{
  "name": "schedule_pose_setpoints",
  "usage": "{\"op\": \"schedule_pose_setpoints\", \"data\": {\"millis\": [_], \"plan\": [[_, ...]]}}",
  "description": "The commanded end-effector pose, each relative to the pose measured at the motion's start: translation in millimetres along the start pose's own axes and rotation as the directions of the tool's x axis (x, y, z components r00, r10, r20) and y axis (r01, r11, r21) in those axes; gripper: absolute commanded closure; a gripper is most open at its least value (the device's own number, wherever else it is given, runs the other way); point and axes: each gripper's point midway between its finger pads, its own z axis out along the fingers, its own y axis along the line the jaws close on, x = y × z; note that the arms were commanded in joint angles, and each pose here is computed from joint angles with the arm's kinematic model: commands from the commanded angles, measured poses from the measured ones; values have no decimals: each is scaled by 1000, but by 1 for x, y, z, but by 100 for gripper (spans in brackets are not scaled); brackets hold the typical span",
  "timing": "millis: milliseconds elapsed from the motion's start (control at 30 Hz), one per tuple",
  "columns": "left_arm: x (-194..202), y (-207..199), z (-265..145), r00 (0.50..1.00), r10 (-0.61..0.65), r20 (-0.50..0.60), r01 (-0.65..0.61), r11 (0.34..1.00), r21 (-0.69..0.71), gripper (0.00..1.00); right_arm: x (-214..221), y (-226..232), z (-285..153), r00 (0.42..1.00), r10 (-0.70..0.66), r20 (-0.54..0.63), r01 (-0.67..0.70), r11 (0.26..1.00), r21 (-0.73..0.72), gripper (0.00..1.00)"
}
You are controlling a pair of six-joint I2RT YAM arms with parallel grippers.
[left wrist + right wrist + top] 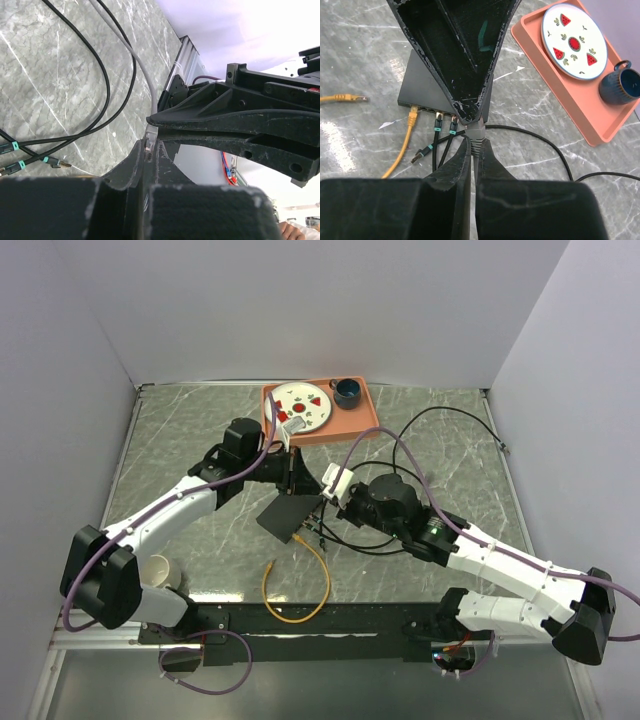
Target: Insert the plug into the switch port
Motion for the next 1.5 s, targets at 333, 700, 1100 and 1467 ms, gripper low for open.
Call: {"op": "schedule_pose_setpoints", "data": {"millis": [333, 700, 1100, 1467], "plan": [[-17, -2, -2, 998, 60, 28, -60, 998, 8, 23, -29, -13, -2, 996, 0, 87, -4, 999, 50, 100], [-43, 52, -40, 981, 27, 195, 7, 985, -173, 0, -23, -9, 3, 997, 3, 74, -6, 999, 36, 100], [-40, 123, -62, 972, 59, 228, 63, 867, -495, 0, 2, -15, 40, 979, 205, -13, -205, 978, 47, 100], [-29, 142, -57, 979, 29, 202, 79, 857, -510, 3, 54, -22, 80, 806, 575, -137, -586, 808, -59, 100]]}}
